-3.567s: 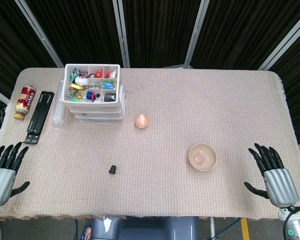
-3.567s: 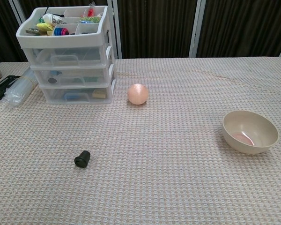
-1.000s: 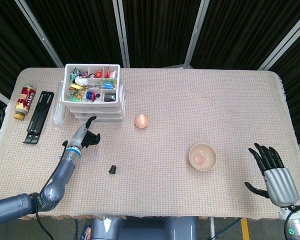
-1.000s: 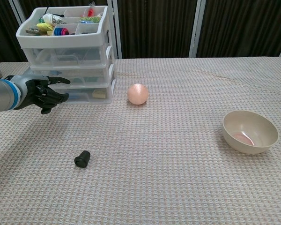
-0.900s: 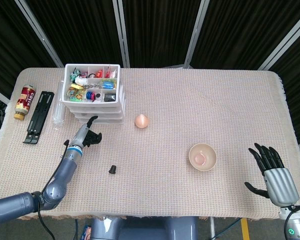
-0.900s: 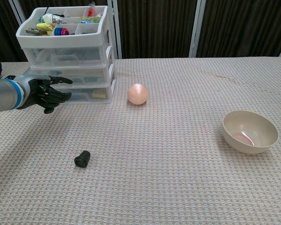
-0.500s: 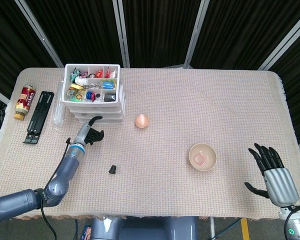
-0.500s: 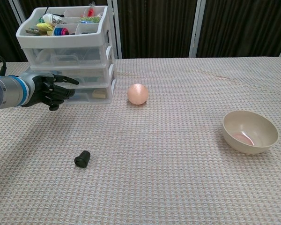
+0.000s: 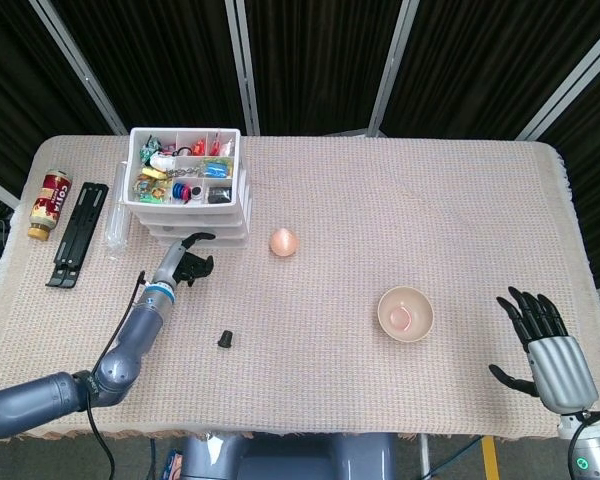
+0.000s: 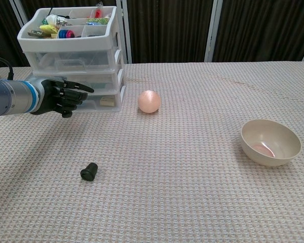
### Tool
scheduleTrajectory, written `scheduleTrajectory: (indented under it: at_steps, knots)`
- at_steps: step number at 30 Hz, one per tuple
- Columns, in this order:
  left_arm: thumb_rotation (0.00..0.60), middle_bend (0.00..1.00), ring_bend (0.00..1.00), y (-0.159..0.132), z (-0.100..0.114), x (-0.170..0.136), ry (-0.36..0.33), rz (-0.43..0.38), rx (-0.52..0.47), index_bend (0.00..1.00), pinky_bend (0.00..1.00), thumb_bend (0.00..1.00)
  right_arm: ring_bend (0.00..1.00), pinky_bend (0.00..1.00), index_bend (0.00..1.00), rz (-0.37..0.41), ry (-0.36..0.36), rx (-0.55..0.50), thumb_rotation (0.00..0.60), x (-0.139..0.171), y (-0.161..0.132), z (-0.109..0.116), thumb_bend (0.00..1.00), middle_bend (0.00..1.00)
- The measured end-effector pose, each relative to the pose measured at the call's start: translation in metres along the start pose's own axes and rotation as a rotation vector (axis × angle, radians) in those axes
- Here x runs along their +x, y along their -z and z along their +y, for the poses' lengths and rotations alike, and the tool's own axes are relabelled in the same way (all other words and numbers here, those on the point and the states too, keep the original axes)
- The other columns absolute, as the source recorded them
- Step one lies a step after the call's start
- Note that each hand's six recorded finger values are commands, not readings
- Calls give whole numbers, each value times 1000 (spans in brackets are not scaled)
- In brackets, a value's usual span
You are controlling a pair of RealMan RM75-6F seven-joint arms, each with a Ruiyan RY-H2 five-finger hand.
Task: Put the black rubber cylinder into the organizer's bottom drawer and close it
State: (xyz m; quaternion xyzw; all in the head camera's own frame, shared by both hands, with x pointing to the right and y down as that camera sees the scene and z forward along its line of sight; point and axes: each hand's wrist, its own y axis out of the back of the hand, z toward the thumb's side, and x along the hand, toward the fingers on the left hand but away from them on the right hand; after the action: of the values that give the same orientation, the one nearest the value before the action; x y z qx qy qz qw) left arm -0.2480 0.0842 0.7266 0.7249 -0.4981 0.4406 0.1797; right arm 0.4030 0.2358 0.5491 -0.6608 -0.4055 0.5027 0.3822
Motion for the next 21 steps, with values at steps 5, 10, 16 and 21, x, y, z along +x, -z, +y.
scheduleTrajectory:
  at_steps: [5, 10, 16, 21]
  knots:
    - [600, 970, 884, 3, 3, 2, -1, 0, -30, 150, 800, 587, 0, 0, 90, 1, 1, -2, 600, 0, 0, 0, 67, 0]
    - [600, 970, 884, 9, 6, 1, -31, -15, 34, 151, 800, 587, 0, 0, 89, 2, 2, -1, 600, 0, -1, 0, 67, 0]
    - [600, 970, 884, 14, 10, -3, -81, -44, 110, 150, 800, 588, 0, 0, 90, 3, 3, -1, 600, 1, -1, 0, 68, 0]
    - [600, 970, 884, 21, 9, -4, -112, -56, 163, 151, 800, 587, 0, 0, 89, 2, 1, -1, 600, 1, -1, 0, 68, 0]
